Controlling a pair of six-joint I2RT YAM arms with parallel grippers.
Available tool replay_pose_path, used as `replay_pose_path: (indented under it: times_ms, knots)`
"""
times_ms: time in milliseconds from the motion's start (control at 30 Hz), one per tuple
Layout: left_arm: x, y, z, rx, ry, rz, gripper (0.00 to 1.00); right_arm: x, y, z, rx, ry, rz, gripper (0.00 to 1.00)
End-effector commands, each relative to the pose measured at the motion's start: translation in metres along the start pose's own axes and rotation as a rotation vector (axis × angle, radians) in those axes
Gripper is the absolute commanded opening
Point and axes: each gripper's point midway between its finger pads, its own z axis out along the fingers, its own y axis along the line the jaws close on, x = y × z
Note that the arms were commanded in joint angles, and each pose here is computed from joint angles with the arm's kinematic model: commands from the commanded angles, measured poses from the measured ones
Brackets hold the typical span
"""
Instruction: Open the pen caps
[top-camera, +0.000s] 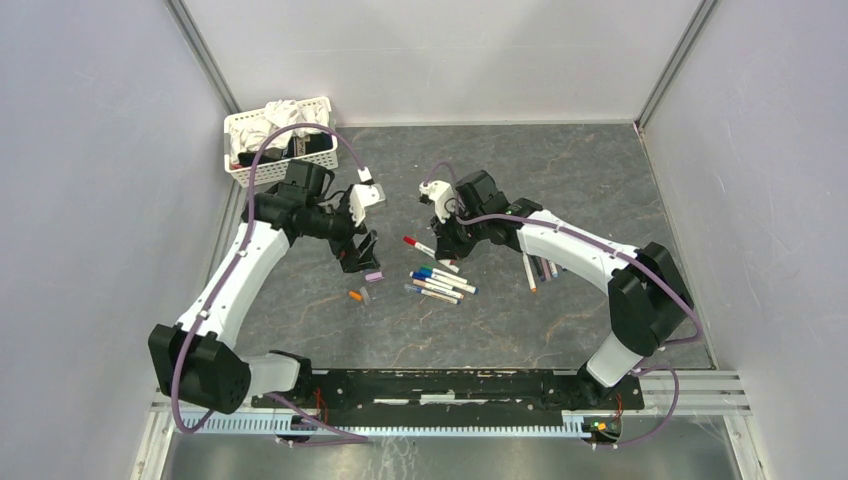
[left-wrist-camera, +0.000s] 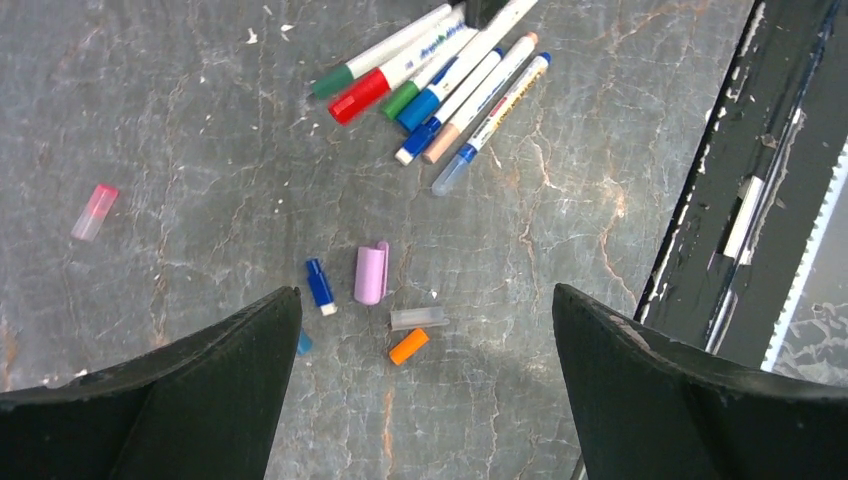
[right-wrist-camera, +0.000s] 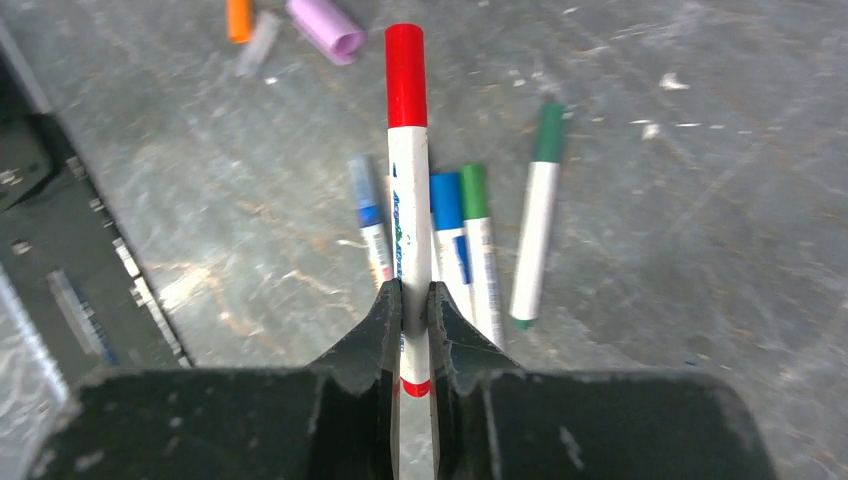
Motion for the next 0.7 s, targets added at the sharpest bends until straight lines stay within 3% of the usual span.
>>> replay_pose_path:
  times_ms: [0, 300, 667]
  knots:
    - [0.001, -0.014, 0.009, 0.115, -0.023, 0.080, 1.00, -0.011, 0.045, -0.019, -0.218, -0.019, 0.021, 0.00]
    - [0.012, -0.036, 0.030, 0.216, 0.037, 0.188, 0.99, -0.007, 0.079, -0.027, -0.404, -0.006, 0.052, 0.00]
    - [0.018, -0.043, 0.048, 0.228, 0.079, 0.332, 0.90, -0.011, 0.111, -0.041, -0.592, -0.036, 0.080, 0.00]
